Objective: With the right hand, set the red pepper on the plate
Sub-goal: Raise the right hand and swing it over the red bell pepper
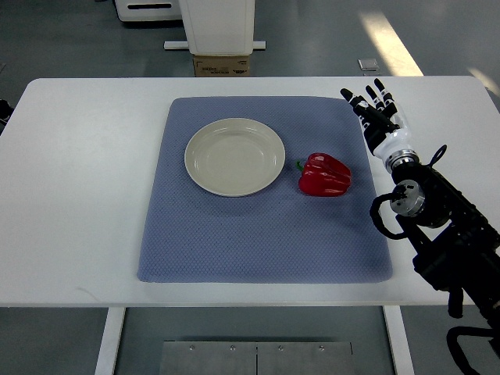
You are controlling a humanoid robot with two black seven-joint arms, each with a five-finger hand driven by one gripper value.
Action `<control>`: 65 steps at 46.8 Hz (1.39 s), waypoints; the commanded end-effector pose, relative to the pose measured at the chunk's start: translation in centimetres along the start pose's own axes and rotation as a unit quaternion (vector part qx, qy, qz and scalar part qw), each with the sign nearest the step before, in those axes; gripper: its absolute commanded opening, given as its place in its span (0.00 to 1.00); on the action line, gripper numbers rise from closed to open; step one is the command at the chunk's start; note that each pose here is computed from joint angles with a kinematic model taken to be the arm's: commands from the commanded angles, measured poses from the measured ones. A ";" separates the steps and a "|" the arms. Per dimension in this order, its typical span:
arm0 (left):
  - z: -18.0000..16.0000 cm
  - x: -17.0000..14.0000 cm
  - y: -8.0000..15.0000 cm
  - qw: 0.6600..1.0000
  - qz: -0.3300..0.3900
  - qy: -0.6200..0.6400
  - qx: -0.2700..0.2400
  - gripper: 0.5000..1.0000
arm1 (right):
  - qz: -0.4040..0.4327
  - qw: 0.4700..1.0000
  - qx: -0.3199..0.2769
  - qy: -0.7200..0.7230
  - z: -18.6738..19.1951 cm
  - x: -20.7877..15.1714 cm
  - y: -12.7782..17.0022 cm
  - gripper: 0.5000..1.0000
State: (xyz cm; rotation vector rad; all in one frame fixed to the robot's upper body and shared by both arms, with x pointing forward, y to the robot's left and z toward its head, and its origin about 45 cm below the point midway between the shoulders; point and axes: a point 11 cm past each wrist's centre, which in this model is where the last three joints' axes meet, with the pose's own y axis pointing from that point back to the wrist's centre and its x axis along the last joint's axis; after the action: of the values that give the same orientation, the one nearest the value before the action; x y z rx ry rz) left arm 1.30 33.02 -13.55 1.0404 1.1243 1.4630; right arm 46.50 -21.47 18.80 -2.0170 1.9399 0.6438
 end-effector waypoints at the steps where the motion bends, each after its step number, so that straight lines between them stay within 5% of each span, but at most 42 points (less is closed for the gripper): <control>1: 0.0 0.0 0.0 1.000 0.000 0.000 0.000 1.00 | -0.003 1.000 -0.001 0.002 0.1 -0.1 0.0 1.00; 14: 0.0 0.0 0.0 1.000 0.000 0.000 0.000 1.00 | -0.063 0.998 -0.019 0.023 1.2 -2.4 0.2 1.00; 34: 0.0 0.0 0.0 1.000 0.000 0.000 0.000 1.00 | -0.106 0.987 -0.001 0.122 -2.7 -2.6 -0.9 1.00; 65: 0.0 0.0 0.0 1.000 0.000 0.000 0.000 1.00 | -0.257 0.896 -0.028 0.360 -6.6 -2.9 0.7 0.98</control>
State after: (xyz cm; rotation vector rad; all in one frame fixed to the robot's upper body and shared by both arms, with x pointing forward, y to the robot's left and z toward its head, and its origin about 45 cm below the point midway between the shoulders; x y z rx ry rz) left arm 1.29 33.02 -13.55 1.0406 1.1244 1.4630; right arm 47.12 -21.98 25.79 -2.8530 1.5816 -0.1820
